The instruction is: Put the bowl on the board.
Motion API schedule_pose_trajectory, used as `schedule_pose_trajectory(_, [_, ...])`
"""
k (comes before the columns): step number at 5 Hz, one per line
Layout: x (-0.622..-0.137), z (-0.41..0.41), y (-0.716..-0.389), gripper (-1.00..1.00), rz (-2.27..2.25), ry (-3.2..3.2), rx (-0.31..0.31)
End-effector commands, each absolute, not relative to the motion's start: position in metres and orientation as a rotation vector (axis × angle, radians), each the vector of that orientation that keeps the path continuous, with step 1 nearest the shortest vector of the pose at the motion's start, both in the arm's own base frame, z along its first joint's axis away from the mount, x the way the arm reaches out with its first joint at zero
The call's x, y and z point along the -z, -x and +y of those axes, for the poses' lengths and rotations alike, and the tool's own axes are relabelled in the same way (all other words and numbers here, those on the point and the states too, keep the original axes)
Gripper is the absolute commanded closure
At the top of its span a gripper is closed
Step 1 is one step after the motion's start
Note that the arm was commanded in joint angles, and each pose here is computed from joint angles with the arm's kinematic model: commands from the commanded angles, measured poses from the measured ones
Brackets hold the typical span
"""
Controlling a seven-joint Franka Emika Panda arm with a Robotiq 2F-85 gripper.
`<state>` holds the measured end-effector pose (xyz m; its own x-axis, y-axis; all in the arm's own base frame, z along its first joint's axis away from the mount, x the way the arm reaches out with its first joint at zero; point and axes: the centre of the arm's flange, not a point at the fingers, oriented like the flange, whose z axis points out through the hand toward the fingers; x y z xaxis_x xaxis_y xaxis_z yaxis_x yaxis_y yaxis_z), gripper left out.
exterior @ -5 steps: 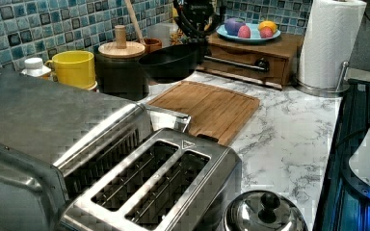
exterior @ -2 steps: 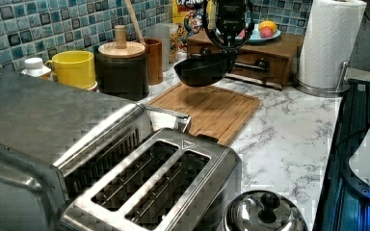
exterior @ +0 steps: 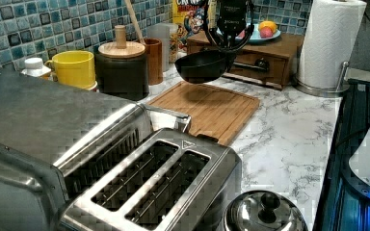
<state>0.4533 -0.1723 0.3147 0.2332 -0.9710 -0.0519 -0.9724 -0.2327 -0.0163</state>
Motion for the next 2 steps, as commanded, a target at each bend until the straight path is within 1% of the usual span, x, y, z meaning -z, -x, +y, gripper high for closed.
schedule_pose_trajectory(1, [-0.3250, -0.1719, -0.4753, 1.00, 2.115, 2.299, 0.028])
schedule_pose_trajectory(2, [-0.3206, -0.1767, -0.4806, 1.00, 2.141, 2.286, -0.023])
